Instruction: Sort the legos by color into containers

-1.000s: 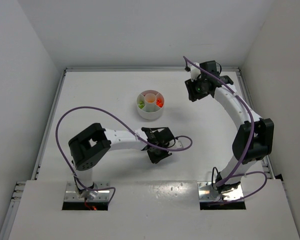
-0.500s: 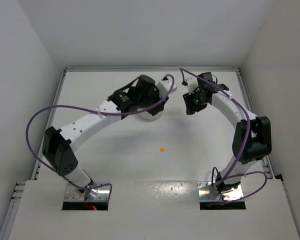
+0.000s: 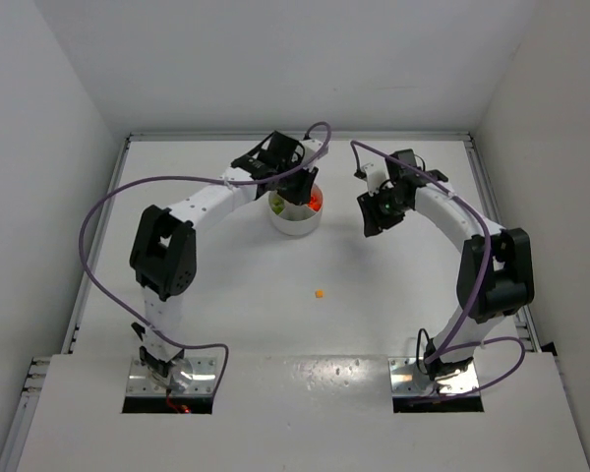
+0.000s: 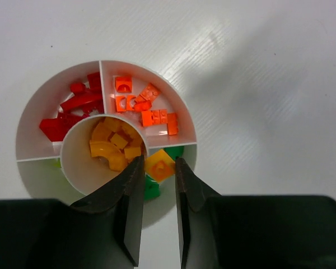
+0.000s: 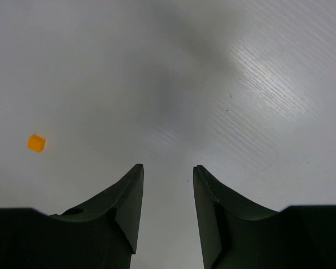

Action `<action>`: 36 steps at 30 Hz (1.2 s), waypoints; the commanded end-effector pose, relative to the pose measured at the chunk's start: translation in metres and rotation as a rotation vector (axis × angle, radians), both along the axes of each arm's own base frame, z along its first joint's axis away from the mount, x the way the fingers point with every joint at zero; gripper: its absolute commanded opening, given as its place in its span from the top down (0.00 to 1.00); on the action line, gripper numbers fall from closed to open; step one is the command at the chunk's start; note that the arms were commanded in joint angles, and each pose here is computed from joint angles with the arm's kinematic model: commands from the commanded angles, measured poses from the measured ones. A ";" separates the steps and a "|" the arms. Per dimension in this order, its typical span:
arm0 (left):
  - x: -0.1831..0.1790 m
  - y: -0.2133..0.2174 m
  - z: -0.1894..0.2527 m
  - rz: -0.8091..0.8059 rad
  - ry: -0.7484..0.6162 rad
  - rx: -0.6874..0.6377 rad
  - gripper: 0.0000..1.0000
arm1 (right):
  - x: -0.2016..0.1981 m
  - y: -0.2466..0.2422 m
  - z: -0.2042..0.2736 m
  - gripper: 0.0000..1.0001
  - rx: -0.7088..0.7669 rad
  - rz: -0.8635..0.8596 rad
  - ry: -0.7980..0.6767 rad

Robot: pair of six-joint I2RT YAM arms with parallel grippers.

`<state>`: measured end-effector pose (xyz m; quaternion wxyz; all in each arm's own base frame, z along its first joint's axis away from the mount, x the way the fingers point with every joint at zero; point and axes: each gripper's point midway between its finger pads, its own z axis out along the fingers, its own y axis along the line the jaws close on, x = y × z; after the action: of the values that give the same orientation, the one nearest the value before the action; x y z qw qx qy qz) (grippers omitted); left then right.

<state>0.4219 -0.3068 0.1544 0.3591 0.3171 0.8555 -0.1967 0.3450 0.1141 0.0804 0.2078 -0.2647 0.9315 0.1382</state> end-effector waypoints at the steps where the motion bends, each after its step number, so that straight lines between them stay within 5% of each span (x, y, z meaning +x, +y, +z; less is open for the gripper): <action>1: 0.020 -0.007 0.051 0.014 -0.076 -0.110 0.85 | -0.002 0.006 0.012 0.59 0.027 0.031 -0.038; 24: 0.047 0.018 0.024 0.083 -0.046 -0.066 0.77 | -0.015 0.025 0.014 0.59 0.021 0.189 -0.043; 27: 0.049 0.025 0.017 0.100 -0.032 -0.051 0.70 | -0.015 0.031 0.012 0.59 -0.003 0.215 -0.050; 30: 0.046 0.026 0.009 0.100 -0.007 -0.037 0.52 | -0.018 0.037 0.009 0.59 -0.015 0.235 -0.044; 36: 0.051 0.036 0.009 0.124 0.010 -0.058 0.43 | -0.024 0.050 0.008 0.58 -0.052 0.291 -0.057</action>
<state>0.4616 -0.2791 0.1454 0.3559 0.2679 0.8743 -0.1927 0.3143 0.1571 0.0755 0.1831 -0.3826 0.8933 0.1486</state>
